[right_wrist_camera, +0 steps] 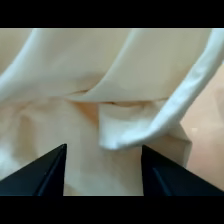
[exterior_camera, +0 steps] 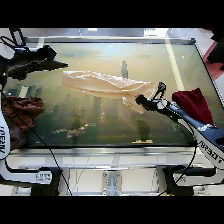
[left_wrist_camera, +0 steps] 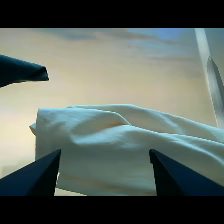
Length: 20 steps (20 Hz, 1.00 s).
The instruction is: Fold the shirts.
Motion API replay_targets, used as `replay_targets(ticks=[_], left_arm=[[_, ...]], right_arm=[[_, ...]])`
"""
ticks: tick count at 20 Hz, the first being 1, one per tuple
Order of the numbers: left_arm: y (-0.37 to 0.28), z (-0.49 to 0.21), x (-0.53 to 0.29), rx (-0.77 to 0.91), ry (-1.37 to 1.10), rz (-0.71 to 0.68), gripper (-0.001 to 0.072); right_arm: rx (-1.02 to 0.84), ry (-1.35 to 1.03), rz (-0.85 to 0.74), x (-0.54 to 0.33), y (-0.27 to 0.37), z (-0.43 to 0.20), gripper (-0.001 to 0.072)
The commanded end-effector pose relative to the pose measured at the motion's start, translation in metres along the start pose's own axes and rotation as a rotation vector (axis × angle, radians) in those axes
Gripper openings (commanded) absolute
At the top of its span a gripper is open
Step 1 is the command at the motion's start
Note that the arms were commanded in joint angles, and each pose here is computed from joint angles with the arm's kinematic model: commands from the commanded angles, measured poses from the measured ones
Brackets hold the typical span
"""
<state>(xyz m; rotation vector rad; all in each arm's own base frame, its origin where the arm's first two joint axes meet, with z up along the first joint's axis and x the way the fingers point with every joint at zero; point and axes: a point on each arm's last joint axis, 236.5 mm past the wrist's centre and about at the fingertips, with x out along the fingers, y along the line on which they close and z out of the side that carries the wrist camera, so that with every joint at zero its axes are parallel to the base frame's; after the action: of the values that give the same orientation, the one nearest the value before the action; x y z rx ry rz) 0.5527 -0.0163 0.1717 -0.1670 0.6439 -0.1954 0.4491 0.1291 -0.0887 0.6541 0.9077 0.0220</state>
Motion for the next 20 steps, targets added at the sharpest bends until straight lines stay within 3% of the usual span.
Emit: replay_targets(ticks=[1, 3, 4, 9, 13, 16, 20], left_arm=[[0.0, -0.002, 0.0, 0.017, 0.007, -0.001, 0.0624], [0.002, -0.002, 0.001, 0.023, 0.006, 0.007, 0.0625], [0.006, -0.004, 0.002, 0.033, 0.015, 0.02, 0.0625], [0.037, -0.048, 0.025, -0.028, 0.078, 0.076, 0.0624], [0.056, -0.148, 0.057, -0.303, 0.213, 0.113, 0.0624], [0.04, -0.184, 0.072, -0.583, 0.215, 0.057, 0.0624], [0.032, -0.198, 0.086, -0.687, 0.236, 0.015, 0.0625]], right_arm=[[0.059, -0.101, -0.008, 0.004, -0.005, 0.022, 0.036], [0.064, -0.139, -0.008, 0.003, -0.005, 0.031, 0.0117], [0.064, -0.14, -0.007, 0.003, -0.005, 0.031, 0.0029], [0.012, -0.187, 0.028, -0.016, 0.012, 0.047, 0.0025], [-0.113, -0.261, 0.079, -0.053, 0.04, 0.07, 0.0025], [-0.157, -0.29, 0.117, -0.079, 0.058, 0.078, 0.0025], [-0.251, -0.371, 0.162, -0.131, 0.081, 0.097, 0.0024]])
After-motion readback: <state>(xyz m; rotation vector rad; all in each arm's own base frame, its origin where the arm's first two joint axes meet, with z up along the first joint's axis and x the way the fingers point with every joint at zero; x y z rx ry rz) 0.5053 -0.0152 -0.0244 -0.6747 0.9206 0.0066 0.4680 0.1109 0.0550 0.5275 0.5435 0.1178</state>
